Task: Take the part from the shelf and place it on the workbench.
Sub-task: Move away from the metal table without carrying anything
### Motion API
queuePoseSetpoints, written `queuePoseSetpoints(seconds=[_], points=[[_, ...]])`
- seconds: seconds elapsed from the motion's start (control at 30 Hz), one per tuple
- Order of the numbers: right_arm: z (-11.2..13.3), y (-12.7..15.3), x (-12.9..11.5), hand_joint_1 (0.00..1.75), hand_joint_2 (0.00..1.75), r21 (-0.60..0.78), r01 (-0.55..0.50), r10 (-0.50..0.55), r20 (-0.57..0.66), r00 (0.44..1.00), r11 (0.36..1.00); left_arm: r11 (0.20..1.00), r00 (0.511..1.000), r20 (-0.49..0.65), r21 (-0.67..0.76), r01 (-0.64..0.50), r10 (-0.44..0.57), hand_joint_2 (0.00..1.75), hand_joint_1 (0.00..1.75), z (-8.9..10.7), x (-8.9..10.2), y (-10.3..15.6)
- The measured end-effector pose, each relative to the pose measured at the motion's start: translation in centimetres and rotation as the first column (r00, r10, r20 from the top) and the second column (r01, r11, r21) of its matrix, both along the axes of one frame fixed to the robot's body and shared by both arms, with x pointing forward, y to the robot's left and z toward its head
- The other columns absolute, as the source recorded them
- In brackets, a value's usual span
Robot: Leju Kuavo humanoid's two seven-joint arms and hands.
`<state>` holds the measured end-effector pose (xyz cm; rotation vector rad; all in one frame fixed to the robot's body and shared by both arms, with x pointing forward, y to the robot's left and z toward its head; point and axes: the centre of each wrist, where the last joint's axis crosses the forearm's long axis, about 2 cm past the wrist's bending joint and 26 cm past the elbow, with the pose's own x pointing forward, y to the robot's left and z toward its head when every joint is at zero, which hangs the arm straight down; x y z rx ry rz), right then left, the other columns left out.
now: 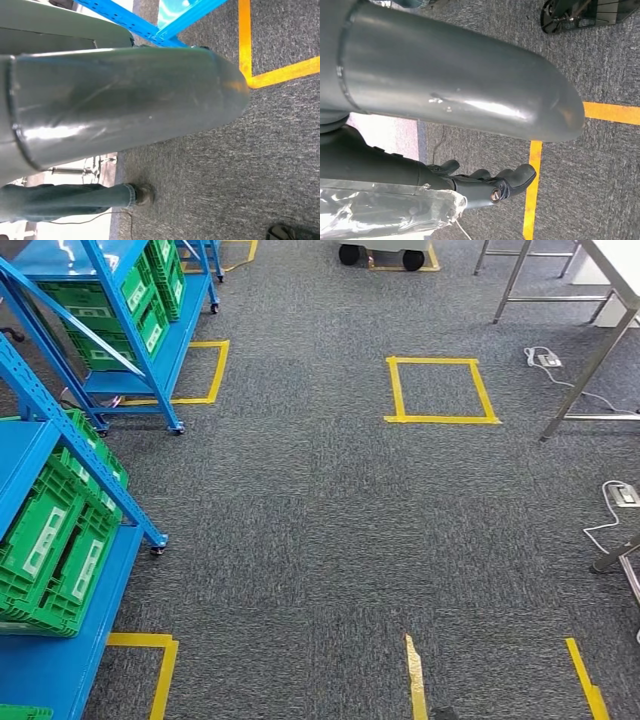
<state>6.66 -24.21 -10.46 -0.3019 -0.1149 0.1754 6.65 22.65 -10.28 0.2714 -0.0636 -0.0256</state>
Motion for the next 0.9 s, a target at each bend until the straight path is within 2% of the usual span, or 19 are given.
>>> queuePoseSetpoints(seconds=[0.9], points=[[-0.06, -0.15, -0.27, 0.00, 0.00, -0.004, -0.003, 0.003, -0.007, 1.000, 1.000, 1.000, 1.000, 0.000, 0.006, -0.003, 0.003, 0.00, 0.00, 0.01, -0.19, -0.22]])
